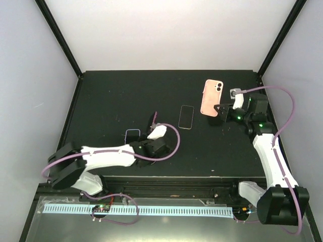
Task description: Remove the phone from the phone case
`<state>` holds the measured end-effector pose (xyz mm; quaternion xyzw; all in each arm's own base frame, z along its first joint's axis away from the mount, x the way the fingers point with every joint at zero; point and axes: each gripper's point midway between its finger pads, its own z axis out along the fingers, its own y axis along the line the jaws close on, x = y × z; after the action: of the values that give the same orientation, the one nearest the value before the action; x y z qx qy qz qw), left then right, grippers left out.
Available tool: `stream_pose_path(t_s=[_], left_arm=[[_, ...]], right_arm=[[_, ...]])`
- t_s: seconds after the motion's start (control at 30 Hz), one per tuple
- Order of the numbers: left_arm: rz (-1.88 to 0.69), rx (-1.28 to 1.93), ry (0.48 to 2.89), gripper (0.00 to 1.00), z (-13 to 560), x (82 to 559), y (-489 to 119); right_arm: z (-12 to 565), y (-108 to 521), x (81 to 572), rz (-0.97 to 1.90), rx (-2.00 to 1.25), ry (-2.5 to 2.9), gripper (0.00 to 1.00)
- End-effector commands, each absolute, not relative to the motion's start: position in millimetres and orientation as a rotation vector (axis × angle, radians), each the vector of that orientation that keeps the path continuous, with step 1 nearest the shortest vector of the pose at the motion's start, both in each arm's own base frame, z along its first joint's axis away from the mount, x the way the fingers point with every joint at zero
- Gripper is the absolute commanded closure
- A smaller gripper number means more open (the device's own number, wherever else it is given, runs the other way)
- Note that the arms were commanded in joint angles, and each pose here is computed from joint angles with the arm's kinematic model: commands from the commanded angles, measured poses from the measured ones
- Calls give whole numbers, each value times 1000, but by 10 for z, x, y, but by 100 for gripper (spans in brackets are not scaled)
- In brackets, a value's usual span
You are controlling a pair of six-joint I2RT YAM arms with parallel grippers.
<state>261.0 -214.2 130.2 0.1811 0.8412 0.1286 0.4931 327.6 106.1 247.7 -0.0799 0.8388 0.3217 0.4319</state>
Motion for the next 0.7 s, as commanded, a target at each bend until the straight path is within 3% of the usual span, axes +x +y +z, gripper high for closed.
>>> stream_pose_path(t_s=[0.0,0.67], left_arm=[[497,453,1921,99,1530,2871,-2286],[644,767,1984,96,710,3470,-3202]], right_arm=[[2482,1121,3065,913,-386,2003,99],[2503,895,3065,792,-413,1912,99]])
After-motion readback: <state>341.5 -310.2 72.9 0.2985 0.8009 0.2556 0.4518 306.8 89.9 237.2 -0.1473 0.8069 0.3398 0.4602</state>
